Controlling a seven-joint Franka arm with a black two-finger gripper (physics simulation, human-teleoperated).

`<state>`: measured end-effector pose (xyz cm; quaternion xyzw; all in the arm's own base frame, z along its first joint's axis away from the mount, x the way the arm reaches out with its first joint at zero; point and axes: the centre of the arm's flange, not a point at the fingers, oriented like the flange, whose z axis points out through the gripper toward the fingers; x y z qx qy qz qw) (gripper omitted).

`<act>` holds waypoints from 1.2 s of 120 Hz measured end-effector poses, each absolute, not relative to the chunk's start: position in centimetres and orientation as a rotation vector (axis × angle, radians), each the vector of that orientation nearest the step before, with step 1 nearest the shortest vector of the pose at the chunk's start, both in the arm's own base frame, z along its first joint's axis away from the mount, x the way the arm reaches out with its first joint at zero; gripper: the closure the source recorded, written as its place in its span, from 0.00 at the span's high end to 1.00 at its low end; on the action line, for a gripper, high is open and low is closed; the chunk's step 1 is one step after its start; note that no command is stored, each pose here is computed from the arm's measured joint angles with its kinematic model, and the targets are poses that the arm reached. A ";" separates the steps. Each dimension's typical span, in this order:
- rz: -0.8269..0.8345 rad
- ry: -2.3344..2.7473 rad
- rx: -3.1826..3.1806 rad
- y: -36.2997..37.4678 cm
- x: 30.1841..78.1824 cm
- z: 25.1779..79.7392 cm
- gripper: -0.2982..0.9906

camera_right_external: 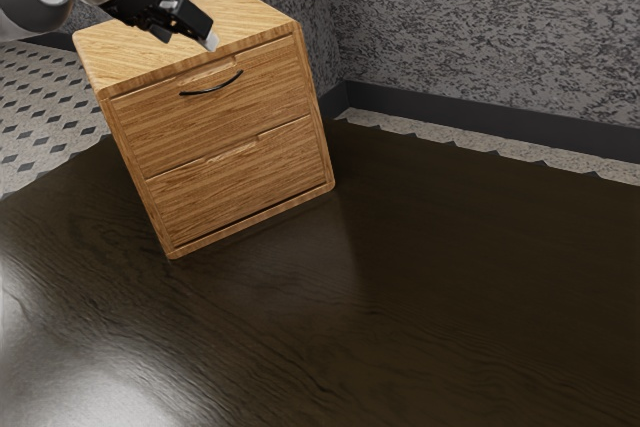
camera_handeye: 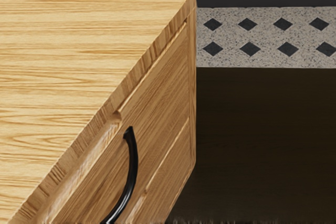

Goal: Pull the drawer handle with one arm to open the drawer

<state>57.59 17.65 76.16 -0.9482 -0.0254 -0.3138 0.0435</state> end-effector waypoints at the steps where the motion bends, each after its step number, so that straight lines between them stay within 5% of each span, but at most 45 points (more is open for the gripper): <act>1: -0.957 -0.076 -2.899 17.6 57.6 76.1 0.77; 80: -0.811 0.010 -2.851 18.2 58.1 73.1 0.77; 144: -0.860 0.022 -2.810 18.3 61.0 69.4 0.77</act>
